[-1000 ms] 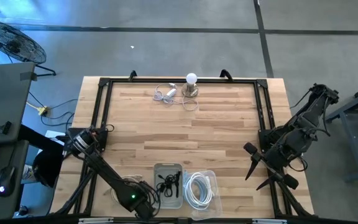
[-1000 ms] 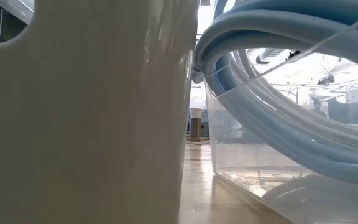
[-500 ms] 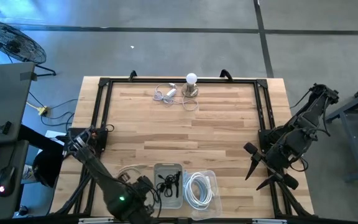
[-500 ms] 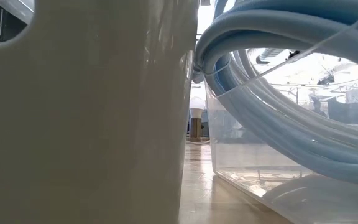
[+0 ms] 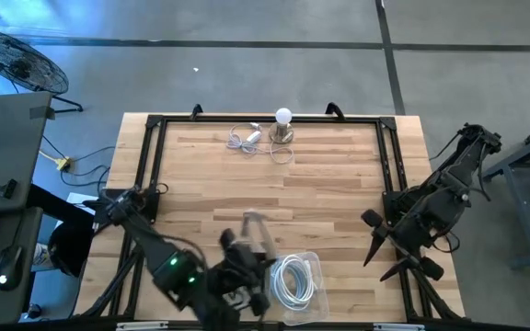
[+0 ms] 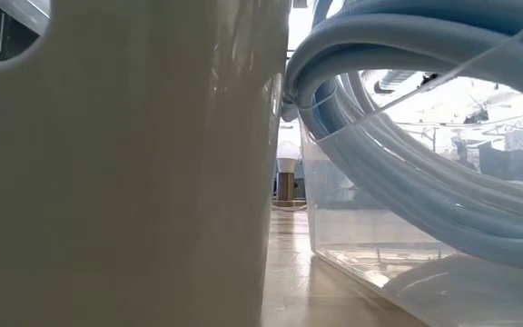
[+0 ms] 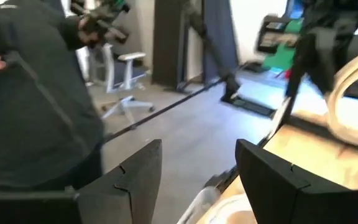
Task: Pick & Place USB Port
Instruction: Put the brown HDMI cable into the transparent bin
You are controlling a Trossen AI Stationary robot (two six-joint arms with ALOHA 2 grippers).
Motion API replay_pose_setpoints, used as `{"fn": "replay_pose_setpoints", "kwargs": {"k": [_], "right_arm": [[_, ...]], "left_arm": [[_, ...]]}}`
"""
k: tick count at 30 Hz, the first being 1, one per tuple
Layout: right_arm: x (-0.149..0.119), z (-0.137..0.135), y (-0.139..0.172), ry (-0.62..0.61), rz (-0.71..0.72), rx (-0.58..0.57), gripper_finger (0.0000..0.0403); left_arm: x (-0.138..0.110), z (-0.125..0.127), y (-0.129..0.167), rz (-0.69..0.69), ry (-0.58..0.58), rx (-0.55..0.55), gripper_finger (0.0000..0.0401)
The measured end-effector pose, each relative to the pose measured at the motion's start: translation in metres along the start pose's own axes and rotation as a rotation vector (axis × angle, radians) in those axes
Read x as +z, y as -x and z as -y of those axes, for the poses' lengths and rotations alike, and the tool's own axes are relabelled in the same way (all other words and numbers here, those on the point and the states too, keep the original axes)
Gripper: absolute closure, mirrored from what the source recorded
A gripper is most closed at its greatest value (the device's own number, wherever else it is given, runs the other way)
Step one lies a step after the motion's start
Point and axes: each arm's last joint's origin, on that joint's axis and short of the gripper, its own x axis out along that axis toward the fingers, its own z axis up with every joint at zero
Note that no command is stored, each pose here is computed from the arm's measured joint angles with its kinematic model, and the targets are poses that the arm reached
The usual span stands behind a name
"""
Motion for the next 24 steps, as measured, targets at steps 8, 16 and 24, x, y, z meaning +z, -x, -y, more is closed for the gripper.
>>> {"fn": "replay_pose_setpoints", "kwargs": {"k": [8, 16, 24], "right_arm": [[0.011, 0.003, 0.001, 0.133, 0.108, -0.12, 0.0206], [0.019, 0.008, 0.004, 0.135, 0.154, -0.204, 0.0206], [0.028, 0.03, 0.012, -0.118, 0.232, -0.488, 0.0206]], "left_arm": [[0.057, 0.004, -0.05, 0.196, -0.149, -0.145, 0.037], [0.059, -0.002, -0.093, 0.158, -0.215, -0.26, 0.037], [0.053, -0.007, -0.118, 0.126, -0.287, -0.269, 0.037]]}}
